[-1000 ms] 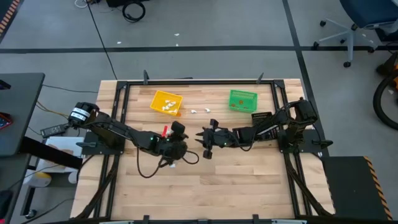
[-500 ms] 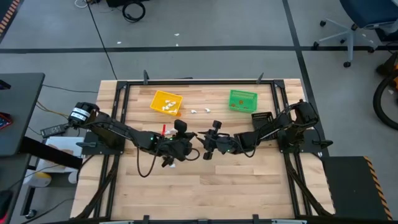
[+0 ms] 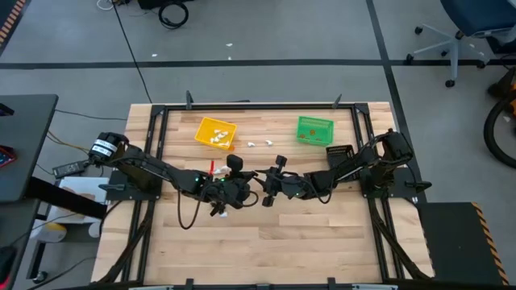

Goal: Sort Halloween decoration
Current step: Put the black skeleton toy into the black bin

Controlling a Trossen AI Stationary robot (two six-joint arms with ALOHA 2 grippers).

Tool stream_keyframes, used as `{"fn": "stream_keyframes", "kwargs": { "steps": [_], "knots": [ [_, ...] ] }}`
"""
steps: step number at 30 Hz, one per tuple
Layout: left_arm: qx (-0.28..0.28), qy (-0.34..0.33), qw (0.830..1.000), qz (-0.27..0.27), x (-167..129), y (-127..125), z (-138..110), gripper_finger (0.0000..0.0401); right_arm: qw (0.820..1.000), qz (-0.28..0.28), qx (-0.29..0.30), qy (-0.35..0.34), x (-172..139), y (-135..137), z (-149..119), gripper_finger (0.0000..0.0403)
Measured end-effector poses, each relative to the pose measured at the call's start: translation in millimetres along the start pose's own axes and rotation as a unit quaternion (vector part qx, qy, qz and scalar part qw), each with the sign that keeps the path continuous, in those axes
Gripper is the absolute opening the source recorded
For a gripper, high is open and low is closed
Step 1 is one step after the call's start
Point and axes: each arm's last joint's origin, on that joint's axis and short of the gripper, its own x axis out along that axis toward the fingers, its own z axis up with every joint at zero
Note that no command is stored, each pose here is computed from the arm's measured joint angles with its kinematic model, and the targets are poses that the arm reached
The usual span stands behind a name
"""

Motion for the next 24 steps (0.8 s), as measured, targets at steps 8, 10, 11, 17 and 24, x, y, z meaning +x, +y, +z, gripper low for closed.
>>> {"fn": "stream_keyframes", "kwargs": {
  "steps": [8, 10, 11, 17, 24],
  "knots": [
    [-0.003, -0.011, 1.0, -0.022, 0.1, -1.1, 0.6, 0.0, 1.0, -0.003, -0.001, -0.003, 0.0, -0.2, 0.6, 0.0077],
    [-0.002, -0.012, 1.0, -0.024, 0.0, -1.3, 0.7, 0.0, 1.0, -0.002, -0.002, -0.002, -0.2, 0.2, 0.5, 0.0061],
    [-0.002, -0.012, 1.0, -0.024, 0.0, -1.4, 0.7, 0.0, 1.0, -0.002, -0.002, -0.003, -0.2, 0.2, 0.5, 0.0054],
    [0.001, -0.01, 1.0, -0.026, 0.0, -1.8, 0.1, 0.0002, 1.0, 0.001, -0.004, 0.0, -0.1, 0.3, -0.1, 0.003],
    [-0.003, -0.009, 0.999, -0.035, -1.7, -4.2, -0.1, 0.0074, 1.0, 0.002, -0.005, 0.002, 0.0, 0.3, -0.5, 0.0039]
  ]
}}
